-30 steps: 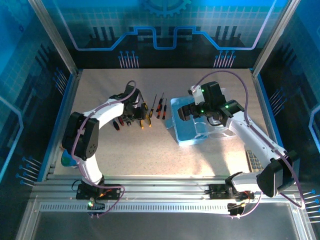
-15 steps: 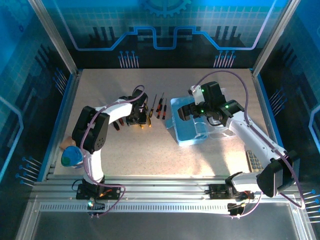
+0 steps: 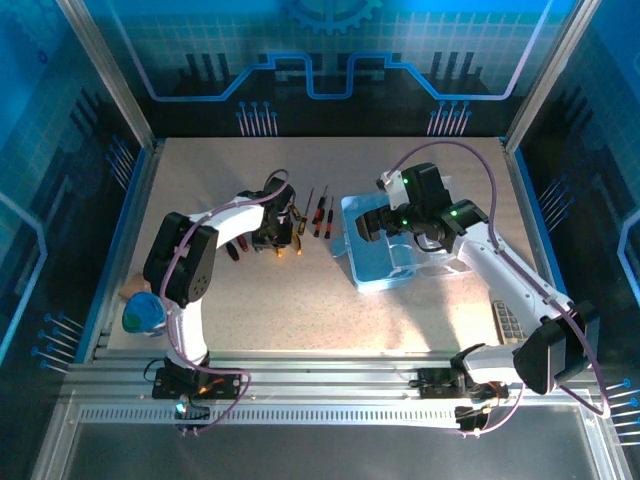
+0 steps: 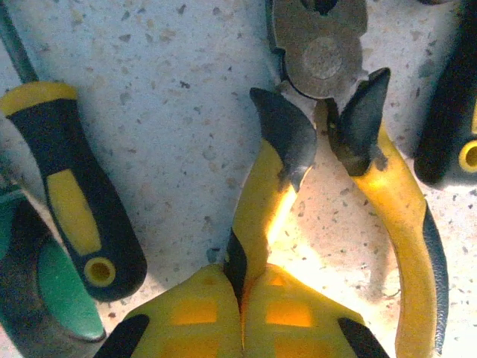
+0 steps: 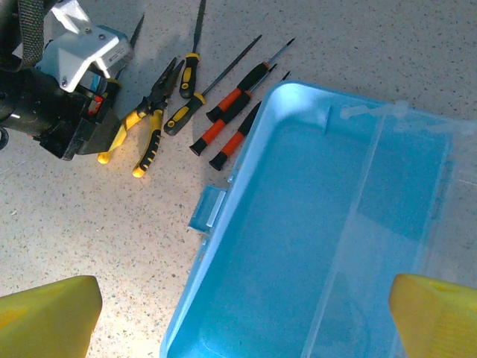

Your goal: Pack the tool kit

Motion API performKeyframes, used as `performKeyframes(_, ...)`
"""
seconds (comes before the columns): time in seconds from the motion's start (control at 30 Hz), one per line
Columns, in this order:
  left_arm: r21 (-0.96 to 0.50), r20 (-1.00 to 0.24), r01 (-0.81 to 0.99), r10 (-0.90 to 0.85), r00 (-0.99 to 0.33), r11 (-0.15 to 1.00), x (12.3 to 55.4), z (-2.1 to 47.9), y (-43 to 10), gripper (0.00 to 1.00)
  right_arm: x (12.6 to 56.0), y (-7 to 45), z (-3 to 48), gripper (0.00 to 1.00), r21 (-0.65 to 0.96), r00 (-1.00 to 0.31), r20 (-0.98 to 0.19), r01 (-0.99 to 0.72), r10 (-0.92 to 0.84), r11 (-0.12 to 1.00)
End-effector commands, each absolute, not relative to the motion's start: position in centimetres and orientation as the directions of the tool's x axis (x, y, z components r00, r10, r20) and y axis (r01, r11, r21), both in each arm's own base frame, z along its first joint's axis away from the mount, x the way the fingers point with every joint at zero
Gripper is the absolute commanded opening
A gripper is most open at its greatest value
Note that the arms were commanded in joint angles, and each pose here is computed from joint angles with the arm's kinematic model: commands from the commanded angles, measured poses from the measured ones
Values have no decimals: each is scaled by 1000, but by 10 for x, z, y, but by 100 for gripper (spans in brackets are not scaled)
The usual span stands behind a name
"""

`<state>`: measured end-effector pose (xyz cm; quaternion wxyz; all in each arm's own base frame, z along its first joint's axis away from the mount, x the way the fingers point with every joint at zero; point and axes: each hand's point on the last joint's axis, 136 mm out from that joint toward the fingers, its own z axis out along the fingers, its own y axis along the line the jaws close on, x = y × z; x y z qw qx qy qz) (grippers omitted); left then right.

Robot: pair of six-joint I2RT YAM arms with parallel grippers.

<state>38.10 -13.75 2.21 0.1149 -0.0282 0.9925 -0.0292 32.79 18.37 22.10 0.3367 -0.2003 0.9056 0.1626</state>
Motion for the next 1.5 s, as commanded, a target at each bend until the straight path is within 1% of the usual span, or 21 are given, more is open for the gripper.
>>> performKeyframes(0.0,-47,-295,-20,-33,-955,999,375,65,-129,0,320,189,227,100,189,-687,-681,-499,-253,846)
performKeyframes(0.13,-84,-404,19,-16,-914,996,377,114,-132,0,318,201,235,100,247,-681,-695,-528,-231,813)
performKeyframes(0.23,-145,-481,65,-12,-876,987,377,149,-141,0,318,215,247,100,311,-668,-718,-560,-196,768)
performKeyframes(0.4,-316,-581,183,-37,-813,931,373,198,-177,0,325,248,275,100,462,-654,-752,-610,-80,644)
performKeyframes(0.47,-376,-601,226,-51,-797,899,371,212,-193,0,330,261,281,97,511,-660,-750,-618,-42,598)
performKeyframes(0.53,-438,-616,267,-70,-785,859,369,224,-210,0,337,272,283,91,539,-667,-745,-617,-17,573)
performKeyframes(0.63,-508,-629,315,-94,-772,802,367,238,-231,0,347,287,277,83,557,-683,-731,-602,-7,573)
performKeyframes(0.73,-533,-637,341,-103,-764,774,367,245,-244,0,355,299,268,74,549,-687,-727,-588,-7,594)
performKeyframes(0.87,-544,-635,351,-101,-766,762,367,245,-252,0,359,311,262,63,558,-692,-722,-582,1,592)
performKeyframes(0.97,-550,-632,356,-98,-769,756,365,246,-255,0,361,312,256,49,559,-699,-715,-570,3,603)
performKeyframes(1.03,-552,-636,361,-100,-766,752,364,247,-255,0,361,309,252,39,552,-700,-714,-558,6,620)
performKeyframes(1.07,-551,-636,362,-98,-765,752,364,248,-255,0,362,306,252,31,544,-698,-716,-550,9,634)
performKeyframes(1.17,-533,-640,354,-92,-763,769,363,245,-250,0,360,291,256,14,507,-677,-736,-539,11,673)
performKeyframes(1.27,-501,-639,340,-75,-765,796,362,237,-243,0,358,270,264,0,465,-658,-753,-530,2,709)
performKeyframes(1.4,-461,-627,319,-49,-778,828,362,223,-235,0,352,243,270,0,425,-650,-759,-518,-19,742)
performKeyframes(1.43,-449,-625,313,-44,-779,837,361,219,-233,10,351,236,269,0,416,-654,-756,-512,-27,751)
performKeyframes(1.47,-435,-625,307,-39,-779,846,361,217,-229,28,349,229,267,0,410,-660,-750,-506,-35,758)
